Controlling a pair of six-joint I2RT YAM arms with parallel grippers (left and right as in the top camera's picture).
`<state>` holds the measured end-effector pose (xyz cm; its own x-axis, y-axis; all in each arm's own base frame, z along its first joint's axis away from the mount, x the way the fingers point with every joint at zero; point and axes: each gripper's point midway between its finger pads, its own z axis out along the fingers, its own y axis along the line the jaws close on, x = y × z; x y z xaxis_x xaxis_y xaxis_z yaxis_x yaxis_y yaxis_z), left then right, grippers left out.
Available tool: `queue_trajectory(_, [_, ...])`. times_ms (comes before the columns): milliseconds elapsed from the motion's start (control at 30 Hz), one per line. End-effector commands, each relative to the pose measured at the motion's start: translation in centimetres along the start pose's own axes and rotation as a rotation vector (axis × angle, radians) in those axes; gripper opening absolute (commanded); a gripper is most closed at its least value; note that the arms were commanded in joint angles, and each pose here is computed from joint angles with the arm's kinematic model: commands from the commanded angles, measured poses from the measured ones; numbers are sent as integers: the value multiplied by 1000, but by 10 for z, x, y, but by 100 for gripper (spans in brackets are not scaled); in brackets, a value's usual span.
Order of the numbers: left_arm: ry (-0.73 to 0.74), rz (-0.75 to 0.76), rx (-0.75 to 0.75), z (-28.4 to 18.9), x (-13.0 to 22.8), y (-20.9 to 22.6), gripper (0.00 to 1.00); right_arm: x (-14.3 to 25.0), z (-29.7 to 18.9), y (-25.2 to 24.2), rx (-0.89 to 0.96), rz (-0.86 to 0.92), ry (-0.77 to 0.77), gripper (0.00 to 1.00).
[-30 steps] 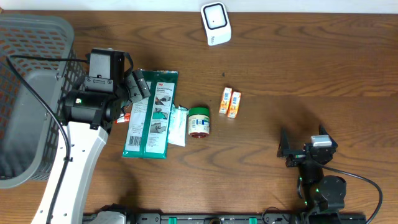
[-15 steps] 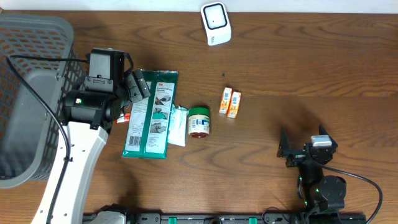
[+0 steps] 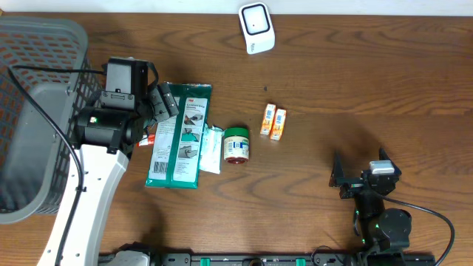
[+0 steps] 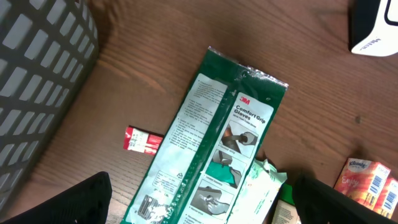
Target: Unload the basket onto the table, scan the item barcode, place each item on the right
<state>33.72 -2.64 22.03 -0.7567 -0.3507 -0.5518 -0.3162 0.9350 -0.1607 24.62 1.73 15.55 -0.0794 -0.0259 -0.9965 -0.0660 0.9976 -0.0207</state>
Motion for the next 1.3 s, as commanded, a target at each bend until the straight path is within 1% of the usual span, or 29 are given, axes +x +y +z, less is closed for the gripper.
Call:
queue_trajectory(0, [-18, 12, -11, -4, -5, 2, 93, 1, 0, 2, -8, -12, 1, 99])
queue_trajectory(267, [-19, 12, -10, -4, -5, 2, 93, 1, 0, 3, -12, 23, 1, 99])
queue_trajectory(900, [-18, 12, -11, -4, -5, 2, 93, 0, 0, 3, -12, 22, 0, 99])
queue_trajectory(1133, [-19, 12, -10, -4, -5, 2, 93, 1, 0, 8, -45, 26, 5, 99])
queue_trajectory(1267, [-19, 12, -10, -4, -5, 2, 93, -5, -3, 8, -46, 26, 21, 99])
